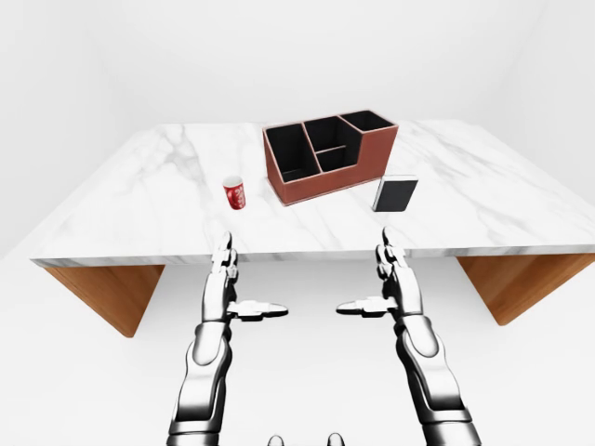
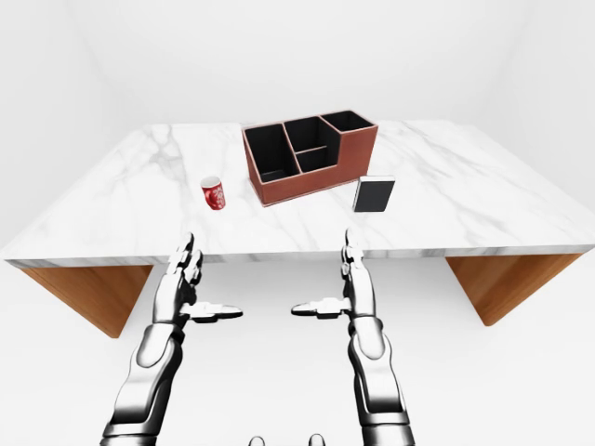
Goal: Pick up the book and place it in the left compartment of the caddy.
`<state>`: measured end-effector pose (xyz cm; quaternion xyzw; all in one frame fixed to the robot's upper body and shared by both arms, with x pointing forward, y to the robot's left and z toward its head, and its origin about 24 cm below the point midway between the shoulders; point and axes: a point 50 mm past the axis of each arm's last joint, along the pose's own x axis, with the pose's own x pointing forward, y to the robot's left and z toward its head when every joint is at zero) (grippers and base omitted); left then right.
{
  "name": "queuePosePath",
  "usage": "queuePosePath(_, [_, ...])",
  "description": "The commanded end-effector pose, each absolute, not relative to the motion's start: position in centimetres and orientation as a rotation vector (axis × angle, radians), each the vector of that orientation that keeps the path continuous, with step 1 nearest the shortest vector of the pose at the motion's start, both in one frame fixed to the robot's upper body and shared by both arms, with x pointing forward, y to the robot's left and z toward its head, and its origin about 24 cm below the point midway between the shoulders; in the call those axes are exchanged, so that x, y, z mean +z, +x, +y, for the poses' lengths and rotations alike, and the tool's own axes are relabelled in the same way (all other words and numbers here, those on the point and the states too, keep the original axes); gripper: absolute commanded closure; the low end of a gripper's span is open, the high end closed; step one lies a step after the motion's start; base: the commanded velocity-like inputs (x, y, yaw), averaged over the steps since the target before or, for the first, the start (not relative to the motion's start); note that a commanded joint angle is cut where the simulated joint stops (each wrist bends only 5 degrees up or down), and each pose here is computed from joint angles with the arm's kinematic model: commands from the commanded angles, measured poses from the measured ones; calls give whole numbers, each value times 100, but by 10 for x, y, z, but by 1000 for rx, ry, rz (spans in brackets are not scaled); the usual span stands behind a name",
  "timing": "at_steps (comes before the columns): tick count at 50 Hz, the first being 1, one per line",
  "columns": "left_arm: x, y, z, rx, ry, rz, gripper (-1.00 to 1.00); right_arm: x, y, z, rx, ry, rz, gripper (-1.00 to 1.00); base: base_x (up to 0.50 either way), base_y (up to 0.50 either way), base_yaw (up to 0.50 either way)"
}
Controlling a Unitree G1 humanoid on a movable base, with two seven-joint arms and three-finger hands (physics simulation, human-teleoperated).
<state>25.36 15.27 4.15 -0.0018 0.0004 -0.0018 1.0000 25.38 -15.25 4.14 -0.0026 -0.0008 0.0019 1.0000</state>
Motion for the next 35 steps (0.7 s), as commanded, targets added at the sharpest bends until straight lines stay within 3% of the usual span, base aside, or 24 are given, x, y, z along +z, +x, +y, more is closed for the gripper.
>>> queuePosePath(1, [43, 253, 160, -15, -21, 3, -100, 43, 253, -157, 21, -29, -10, -100, 0, 0, 0])
queuePosePath(18, [55, 255, 166, -26, 11, -34, -100, 54, 255, -151, 60, -51, -37, -100, 0, 0, 0])
queuePosePath(35, [106, 260, 175, -50, -13, -218, -100, 102, 263, -157, 95, -74, -195, -100, 0, 0, 0])
